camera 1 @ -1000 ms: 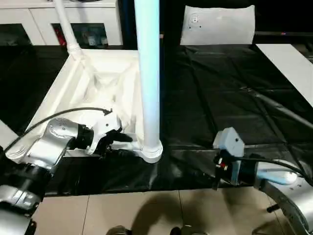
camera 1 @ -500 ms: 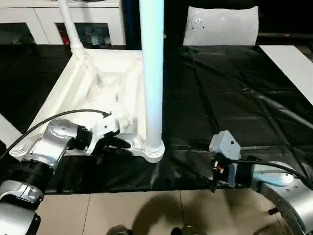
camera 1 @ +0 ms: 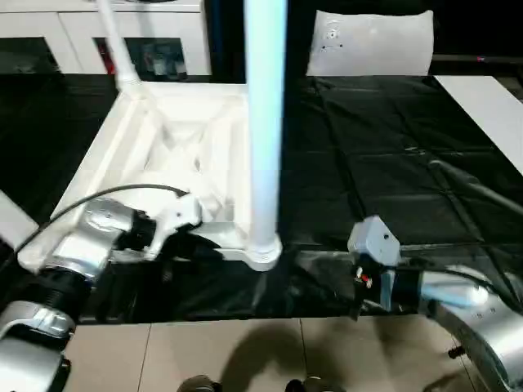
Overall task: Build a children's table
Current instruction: Rotate leg to tighten
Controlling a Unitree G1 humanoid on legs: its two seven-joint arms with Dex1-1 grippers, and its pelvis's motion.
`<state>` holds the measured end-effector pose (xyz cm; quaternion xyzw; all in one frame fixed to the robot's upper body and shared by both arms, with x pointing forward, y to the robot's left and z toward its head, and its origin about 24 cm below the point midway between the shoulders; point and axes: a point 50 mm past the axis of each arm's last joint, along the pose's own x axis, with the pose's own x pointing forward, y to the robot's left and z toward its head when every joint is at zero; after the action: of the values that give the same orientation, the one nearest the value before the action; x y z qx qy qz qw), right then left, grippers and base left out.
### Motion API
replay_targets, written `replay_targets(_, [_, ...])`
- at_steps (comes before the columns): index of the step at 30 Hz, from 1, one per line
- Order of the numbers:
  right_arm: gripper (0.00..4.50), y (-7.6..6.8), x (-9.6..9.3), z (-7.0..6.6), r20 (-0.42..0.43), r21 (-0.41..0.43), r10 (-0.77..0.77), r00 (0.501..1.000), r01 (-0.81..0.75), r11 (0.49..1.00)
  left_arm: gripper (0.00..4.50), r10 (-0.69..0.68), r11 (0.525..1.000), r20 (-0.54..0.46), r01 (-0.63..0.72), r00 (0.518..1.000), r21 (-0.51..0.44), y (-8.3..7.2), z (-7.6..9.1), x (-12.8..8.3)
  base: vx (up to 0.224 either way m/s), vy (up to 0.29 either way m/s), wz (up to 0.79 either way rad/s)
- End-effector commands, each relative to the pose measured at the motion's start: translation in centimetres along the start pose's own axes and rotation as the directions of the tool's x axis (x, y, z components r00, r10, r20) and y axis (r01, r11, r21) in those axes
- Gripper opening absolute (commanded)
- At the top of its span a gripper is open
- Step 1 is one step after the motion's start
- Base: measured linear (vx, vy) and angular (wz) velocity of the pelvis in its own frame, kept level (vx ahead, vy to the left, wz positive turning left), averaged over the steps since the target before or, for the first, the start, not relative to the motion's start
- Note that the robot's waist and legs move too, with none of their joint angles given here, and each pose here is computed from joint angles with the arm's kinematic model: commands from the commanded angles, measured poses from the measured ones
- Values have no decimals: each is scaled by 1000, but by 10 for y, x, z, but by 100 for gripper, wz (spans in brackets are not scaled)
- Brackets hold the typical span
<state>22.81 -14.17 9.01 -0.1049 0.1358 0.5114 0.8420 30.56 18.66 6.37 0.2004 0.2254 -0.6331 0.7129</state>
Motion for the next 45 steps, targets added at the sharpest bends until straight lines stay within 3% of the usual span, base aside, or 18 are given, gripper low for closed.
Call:
replay_targets(1, [450,-5,5,1,7,4,56,998,-56,998,5,-20,999,17,19,1000,44,-1,5,2,0,0,0])
replay_targets(4, [450,-7,8,3,24,8,93,995,-93,996,5,-45,997,14,44,999,67,-3,6,5,0,0,0])
replay_targets(9, [403,-17,14,3,32,14,232,972,-232,973,0,-149,972,12,144,989,187,-15,14,16,0,0,0])
replay_targets(14, [361,-20,16,3,23,14,302,953,-302,953,0,-179,961,7,174,984,216,-18,19,18,0,0,0])
replay_targets(22, [297,-28,23,4,7,-2,383,924,-383,924,0,-197,954,-1,192,980,231,-19,23,19,0,0,0])
replay_targets(32, [223,-36,36,4,9,-14,389,921,-389,921,0,-211,953,-16,209,977,218,-21,20,19,0,0,0])
replay_targets(34, [223,-37,37,5,-3,-43,372,928,-372,927,0,-210,953,-18,209,978,218,-21,20,19,0,0,0])
replay_targets(36, [268,-37,37,5,0,-32,380,925,-380,924,0,-208,954,-20,208,978,218,-21,20,19,0,0,0])
replay_targets(45, [316,-39,39,4,6,-2,373,928,-373,928,0,-209,954,-23,209,978,216,-21,20,18,0,0,0])
